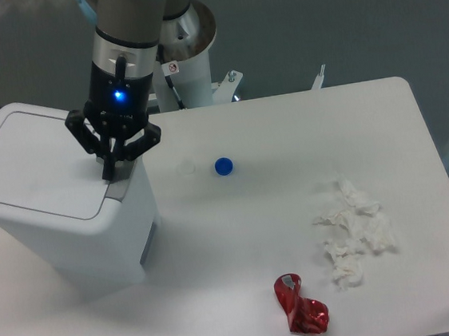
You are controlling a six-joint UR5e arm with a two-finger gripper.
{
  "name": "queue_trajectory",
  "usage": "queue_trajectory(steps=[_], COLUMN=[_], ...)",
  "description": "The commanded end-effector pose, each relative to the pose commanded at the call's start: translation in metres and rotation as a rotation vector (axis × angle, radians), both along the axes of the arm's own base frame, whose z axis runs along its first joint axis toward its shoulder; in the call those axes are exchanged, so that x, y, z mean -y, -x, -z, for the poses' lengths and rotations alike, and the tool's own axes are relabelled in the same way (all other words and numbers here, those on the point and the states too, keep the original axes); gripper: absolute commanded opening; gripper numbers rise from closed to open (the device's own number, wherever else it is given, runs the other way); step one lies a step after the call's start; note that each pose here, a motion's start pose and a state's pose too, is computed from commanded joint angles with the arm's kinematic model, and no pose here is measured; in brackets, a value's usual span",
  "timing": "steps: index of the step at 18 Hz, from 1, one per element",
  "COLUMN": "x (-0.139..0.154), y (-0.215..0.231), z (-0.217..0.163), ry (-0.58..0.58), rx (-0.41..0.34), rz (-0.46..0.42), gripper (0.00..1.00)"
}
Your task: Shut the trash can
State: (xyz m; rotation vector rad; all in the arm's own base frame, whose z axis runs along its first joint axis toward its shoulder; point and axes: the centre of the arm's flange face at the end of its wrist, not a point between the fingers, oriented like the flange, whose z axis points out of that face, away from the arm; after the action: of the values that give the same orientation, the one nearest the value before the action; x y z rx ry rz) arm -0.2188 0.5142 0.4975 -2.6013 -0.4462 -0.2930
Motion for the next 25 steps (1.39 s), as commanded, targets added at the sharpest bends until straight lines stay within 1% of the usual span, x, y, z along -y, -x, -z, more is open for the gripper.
queue_trajectory(steps=[3, 4, 5, 7, 8, 9, 10, 11, 12, 13, 14, 16, 18, 19, 21, 22, 23, 25], x=[0.0, 0.0, 0.0, 0.0, 0.002, 0.005, 0.007, 0.012, 0.016, 0.021, 0.025, 0.037, 0.051, 0.049, 0.045, 0.046, 0.047, 0.051], y=[0.002, 0.0, -0.001, 0.0, 0.005, 0.01, 0.017, 0.027, 0.042, 0.059, 0.075, 0.106, 0.15, 0.164, 0.186, 0.198, 0.204, 0.214], z=[-0.015, -0.021, -0.028, -0.036, -0.036, -0.036, -0.036, -0.037, -0.037, -0.035, -0.028, -0.018, -0.002, 0.004, 0.018, 0.028, 0.037, 0.055], ry=[-0.02, -0.03, -0.042, -0.055, -0.054, -0.054, -0.058, -0.059, -0.059, -0.056, -0.05, -0.045, -0.039, -0.044, -0.035, -0.017, 0.01, 0.083], rx=[-0.011, -0.016, -0.021, -0.03, -0.032, -0.033, -0.037, -0.041, -0.042, -0.043, -0.049, -0.098, -0.129, -0.146, -0.163, -0.168, -0.192, -0.27], rz=[-0.003, 0.0, 0.003, -0.001, -0.011, -0.018, -0.031, -0.051, -0.076, -0.1, -0.104, -0.072, -0.06, -0.053, -0.066, -0.065, -0.034, 0.073], gripper=[0.0, 0.03, 0.21, 0.45, 0.49, 0.49, 0.55, 0.85, 1.0, 1.0, 1.0, 1.0, 1.0, 1.0, 1.0, 1.0, 1.0, 1.0])
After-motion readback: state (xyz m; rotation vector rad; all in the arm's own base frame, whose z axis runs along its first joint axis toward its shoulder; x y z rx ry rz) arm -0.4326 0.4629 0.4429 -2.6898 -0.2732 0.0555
